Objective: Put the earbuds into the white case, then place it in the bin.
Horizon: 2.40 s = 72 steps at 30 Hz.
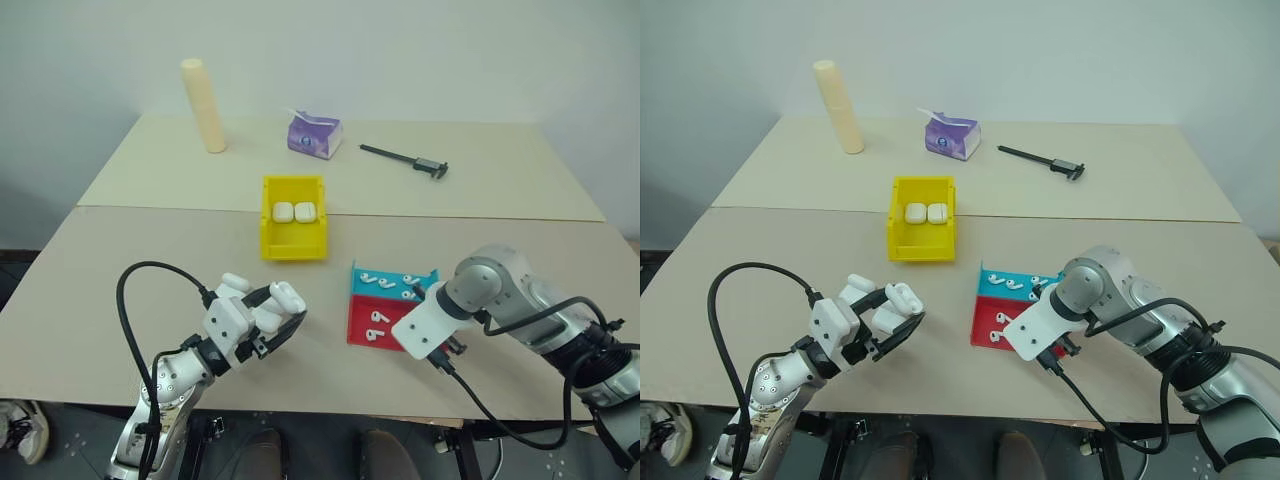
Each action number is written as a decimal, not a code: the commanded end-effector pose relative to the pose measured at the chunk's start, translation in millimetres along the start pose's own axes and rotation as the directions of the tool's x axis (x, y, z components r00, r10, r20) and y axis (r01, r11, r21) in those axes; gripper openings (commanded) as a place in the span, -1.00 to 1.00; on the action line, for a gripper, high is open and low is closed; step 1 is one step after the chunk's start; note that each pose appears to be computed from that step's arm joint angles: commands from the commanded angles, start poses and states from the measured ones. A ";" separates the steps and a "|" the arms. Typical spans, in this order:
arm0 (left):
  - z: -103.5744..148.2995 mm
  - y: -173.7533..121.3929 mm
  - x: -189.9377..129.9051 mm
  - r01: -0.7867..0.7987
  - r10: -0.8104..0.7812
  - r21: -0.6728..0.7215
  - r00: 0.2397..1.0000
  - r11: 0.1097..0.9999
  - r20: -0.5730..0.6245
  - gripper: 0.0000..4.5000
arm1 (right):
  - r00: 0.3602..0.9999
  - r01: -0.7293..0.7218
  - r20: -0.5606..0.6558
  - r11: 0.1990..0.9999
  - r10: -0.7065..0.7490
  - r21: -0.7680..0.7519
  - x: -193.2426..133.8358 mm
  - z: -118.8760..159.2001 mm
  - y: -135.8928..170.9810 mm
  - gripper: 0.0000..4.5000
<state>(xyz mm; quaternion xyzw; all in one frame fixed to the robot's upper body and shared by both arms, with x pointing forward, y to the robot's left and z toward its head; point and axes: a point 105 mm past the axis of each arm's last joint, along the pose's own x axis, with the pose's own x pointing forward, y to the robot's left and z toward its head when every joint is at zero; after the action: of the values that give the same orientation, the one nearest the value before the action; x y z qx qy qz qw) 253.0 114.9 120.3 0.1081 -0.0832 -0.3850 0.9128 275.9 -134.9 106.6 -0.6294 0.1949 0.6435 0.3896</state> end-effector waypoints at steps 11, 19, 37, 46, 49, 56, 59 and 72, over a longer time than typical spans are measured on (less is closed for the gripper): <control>11.9 -1.8 1.8 0.003 -0.004 0.031 0.999 1.000 0.037 0.24 | 1.000 -0.017 -0.021 0.999 0.016 -0.030 -1.3 -3.4 4.1 -0.22; 12.0 -2.3 1.5 0.006 -0.007 0.026 0.999 1.000 0.037 0.24 | 1.000 0.004 -0.010 1.000 -0.005 -0.030 -0.3 -1.4 1.9 -0.38; 32.5 -7.1 11.9 0.048 -0.045 -0.017 0.989 0.999 0.141 0.24 | 0.993 0.090 0.073 0.995 -0.094 0.049 -18.0 7.7 -3.8 -0.38; 35.0 -7.8 16.8 0.147 -0.146 0.003 0.978 0.989 0.147 0.24 | 0.970 0.173 0.140 0.968 -0.199 0.183 -43.3 13.7 -3.5 -0.38; 34.3 -7.1 18.1 0.163 -0.163 0.008 0.976 0.987 0.144 0.24 | 0.974 0.172 0.114 0.968 -0.195 0.181 -43.5 8.7 0.4 -0.38; 33.2 -6.8 18.9 0.170 -0.170 0.008 0.975 0.985 0.141 0.24 | 0.988 0.132 0.074 0.990 -0.135 0.051 -28.7 9.6 0.5 -0.38; 31.5 -7.3 17.6 0.159 -0.158 0.003 0.978 0.987 0.134 0.24 | 0.990 0.130 0.059 0.991 -0.128 -0.029 -24.3 9.6 -1.5 -0.38; 27.7 -11.6 12.2 0.105 -0.102 -0.017 0.988 0.994 0.119 0.24 | 0.993 0.105 0.067 0.990 -0.099 -0.090 -28.2 9.5 -6.0 0.13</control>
<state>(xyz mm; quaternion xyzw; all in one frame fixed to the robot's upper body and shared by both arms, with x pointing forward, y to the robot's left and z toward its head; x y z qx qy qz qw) 252.2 99.0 132.6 0.0751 -0.1025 -0.4350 0.8914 271.1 -132.3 127.0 -0.6270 0.1263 0.6529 0.4057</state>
